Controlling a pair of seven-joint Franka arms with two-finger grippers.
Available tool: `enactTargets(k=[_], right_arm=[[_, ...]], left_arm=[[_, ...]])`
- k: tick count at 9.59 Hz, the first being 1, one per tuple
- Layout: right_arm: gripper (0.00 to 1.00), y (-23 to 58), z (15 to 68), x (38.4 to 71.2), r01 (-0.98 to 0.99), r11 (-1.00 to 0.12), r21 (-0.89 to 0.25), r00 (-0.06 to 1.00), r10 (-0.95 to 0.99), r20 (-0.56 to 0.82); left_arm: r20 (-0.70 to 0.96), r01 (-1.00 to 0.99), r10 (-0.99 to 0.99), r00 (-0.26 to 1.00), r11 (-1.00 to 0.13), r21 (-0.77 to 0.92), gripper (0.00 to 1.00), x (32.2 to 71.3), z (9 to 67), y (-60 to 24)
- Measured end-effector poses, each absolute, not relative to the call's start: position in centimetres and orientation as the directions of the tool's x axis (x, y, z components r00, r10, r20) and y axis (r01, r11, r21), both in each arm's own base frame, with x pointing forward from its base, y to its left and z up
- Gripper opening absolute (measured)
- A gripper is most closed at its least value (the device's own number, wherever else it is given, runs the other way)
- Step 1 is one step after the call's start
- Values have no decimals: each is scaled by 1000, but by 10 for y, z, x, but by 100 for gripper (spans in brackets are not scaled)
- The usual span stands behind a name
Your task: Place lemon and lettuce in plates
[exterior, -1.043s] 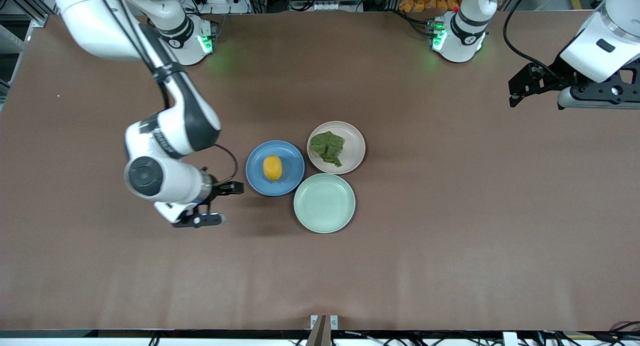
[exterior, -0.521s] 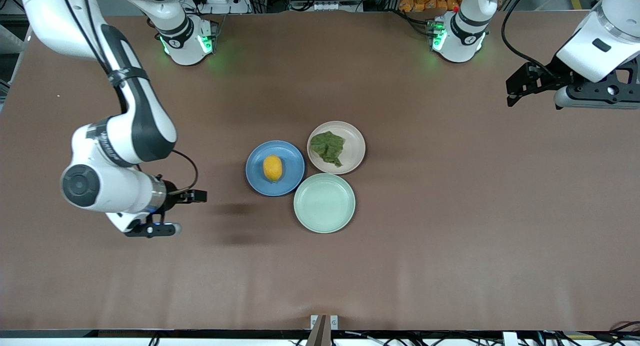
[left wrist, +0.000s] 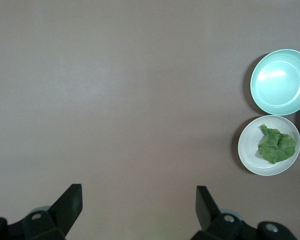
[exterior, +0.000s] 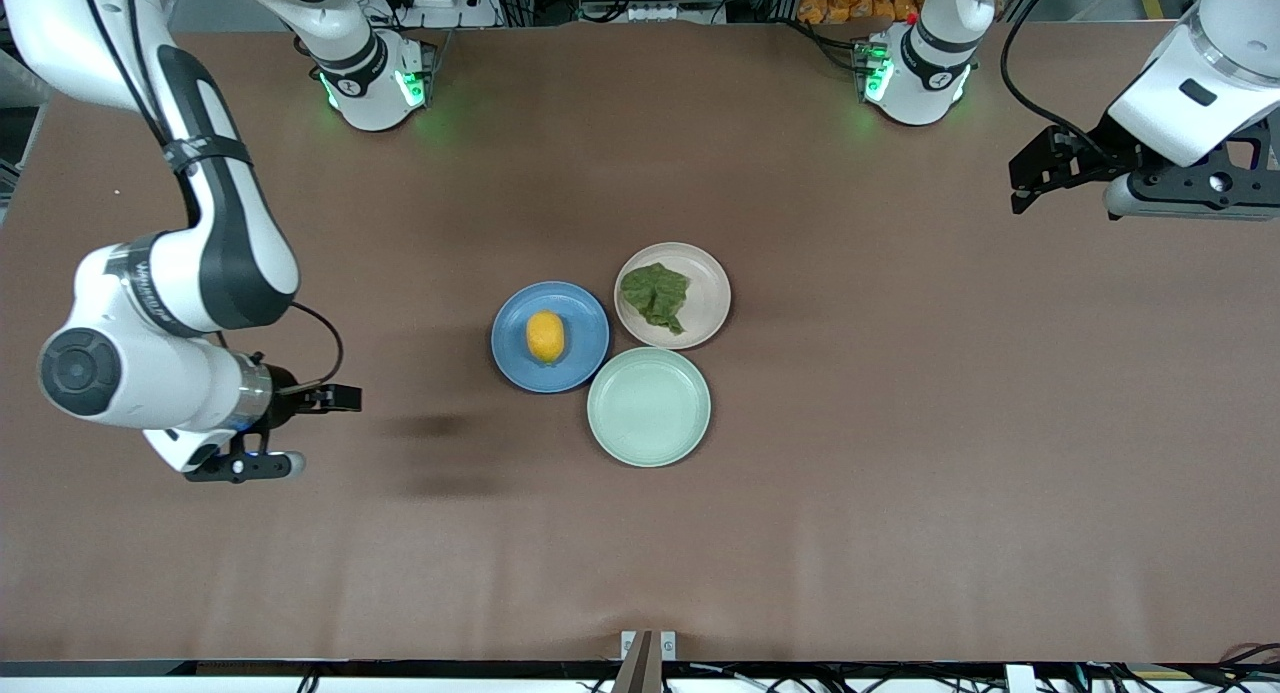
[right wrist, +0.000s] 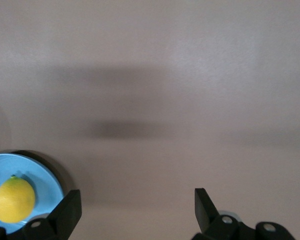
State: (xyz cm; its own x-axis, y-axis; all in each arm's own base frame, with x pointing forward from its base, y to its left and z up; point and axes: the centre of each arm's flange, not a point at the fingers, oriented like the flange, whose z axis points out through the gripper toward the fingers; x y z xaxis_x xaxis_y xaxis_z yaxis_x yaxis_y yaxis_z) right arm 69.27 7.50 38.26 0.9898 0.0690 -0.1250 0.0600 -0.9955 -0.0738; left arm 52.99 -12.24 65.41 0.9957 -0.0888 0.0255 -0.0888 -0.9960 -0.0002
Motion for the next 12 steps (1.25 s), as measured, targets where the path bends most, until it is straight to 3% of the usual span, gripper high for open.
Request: enactTargets(k=[5, 12], right_arm=[[100, -8, 405, 690, 82, -994, -67, 988, 90, -123], [100, -24, 457, 678, 54, -998, 21, 995, 52, -81]], left_arm=[[25, -89, -89, 996, -996, 0, 100, 530, 654, -122], [25, -89, -89, 996, -996, 0, 100, 530, 654, -122]])
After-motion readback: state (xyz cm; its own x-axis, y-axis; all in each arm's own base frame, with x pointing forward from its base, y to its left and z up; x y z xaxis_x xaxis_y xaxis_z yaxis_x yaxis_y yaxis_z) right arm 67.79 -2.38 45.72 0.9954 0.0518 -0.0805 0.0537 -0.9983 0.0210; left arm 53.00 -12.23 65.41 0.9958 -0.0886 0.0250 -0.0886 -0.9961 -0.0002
